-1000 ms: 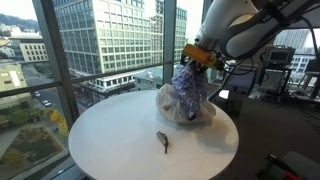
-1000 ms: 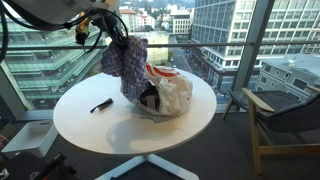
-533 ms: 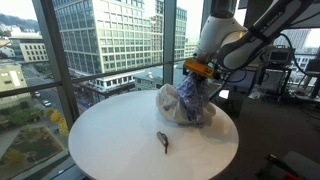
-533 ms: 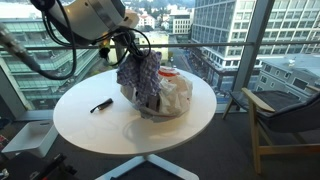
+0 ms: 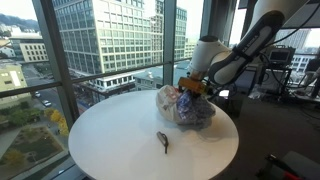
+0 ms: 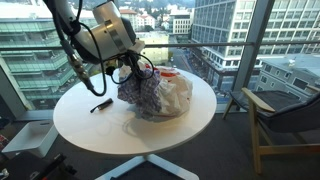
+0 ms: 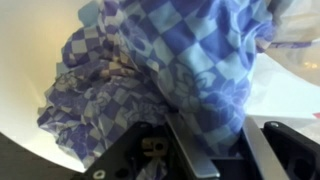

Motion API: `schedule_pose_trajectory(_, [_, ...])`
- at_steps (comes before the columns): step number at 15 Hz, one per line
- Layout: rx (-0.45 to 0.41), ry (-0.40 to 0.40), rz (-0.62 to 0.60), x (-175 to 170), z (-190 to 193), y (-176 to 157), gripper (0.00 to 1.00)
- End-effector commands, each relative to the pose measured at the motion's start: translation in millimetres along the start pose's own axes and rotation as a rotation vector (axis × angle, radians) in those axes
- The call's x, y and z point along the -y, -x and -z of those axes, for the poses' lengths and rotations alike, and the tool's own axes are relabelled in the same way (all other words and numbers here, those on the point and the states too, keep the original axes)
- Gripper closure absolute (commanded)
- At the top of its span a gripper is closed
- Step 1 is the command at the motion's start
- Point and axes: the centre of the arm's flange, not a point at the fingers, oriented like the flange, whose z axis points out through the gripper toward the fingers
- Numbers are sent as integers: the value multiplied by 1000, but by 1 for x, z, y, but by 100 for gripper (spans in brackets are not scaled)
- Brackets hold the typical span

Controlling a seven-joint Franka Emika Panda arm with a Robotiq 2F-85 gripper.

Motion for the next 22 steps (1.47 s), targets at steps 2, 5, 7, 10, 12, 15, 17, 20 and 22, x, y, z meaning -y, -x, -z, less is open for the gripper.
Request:
schedule_pose_trajectory(2, [50,-35,48,45,-31,10,88])
schedule_pose_trajectory(5, [52,-4,41,54,-60,-3,88])
schedule_pose_trajectory(7, [38,24,37,58,-76,-18,88])
schedule_pose_trajectory(10, [-8,65,36,61,-94,-45,88])
schedule_pose_trajectory(12, [-42,71,42,64,-97,-61,88])
schedule_pose_trajectory(15, [-106,87,75,67,-102,-78,87])
schedule_pose_trajectory(17, [-110,117,98,67,-115,-77,87])
schedule_pose_trajectory(20, [-51,166,92,50,-143,-58,87])
schedule_pose_trajectory(22, [-28,209,103,35,-164,-43,87])
